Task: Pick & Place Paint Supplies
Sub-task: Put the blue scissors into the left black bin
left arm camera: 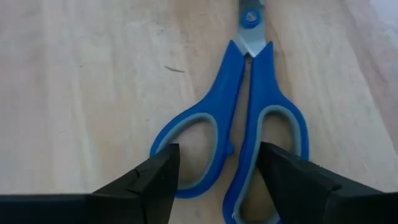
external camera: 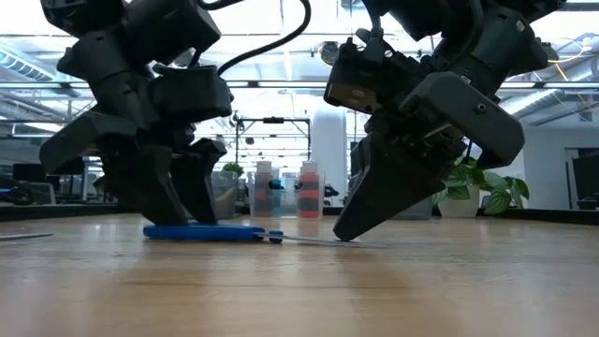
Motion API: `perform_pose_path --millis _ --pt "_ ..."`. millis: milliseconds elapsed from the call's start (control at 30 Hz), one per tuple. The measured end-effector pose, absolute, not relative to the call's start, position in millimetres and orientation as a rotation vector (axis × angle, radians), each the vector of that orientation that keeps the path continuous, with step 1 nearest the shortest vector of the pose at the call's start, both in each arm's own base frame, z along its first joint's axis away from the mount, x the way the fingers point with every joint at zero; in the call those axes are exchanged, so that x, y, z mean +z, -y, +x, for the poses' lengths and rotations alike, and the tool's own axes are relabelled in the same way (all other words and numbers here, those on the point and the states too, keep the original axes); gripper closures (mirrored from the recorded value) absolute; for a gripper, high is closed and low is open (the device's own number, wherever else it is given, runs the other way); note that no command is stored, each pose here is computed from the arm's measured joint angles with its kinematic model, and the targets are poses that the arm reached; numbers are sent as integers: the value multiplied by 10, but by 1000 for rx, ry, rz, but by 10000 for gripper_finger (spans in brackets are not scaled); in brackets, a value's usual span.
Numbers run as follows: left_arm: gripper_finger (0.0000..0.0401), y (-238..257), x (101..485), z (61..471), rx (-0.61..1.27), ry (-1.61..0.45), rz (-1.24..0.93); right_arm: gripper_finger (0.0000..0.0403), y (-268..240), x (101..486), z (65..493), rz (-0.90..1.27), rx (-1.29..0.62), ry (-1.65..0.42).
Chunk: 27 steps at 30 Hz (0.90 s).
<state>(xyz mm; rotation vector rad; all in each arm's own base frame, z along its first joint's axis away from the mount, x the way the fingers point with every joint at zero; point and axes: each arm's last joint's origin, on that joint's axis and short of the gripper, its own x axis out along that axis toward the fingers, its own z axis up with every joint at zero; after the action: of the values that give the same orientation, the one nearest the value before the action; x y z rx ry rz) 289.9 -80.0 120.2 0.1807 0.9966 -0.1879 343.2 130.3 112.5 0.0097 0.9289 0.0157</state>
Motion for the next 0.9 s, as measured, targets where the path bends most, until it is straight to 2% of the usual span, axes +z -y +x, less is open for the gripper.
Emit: perform_pose_path --millis 100,400,733,900 --pt "192 807 1138 2895 -224 -1030 164 403 -1302 1125 3432 9 15 -929" --pt "315 803 998 2870 -238 -1121 139 403 -1300 1129 3430 6 8 -929" --pt "317 820 999 2859 -227 -1133 96 403 -1304 1137 3444 15 9 -911" --pt "320 841 1133 2861 -225 -1085 64 403 -1316 1198 3465 11 41 -868"
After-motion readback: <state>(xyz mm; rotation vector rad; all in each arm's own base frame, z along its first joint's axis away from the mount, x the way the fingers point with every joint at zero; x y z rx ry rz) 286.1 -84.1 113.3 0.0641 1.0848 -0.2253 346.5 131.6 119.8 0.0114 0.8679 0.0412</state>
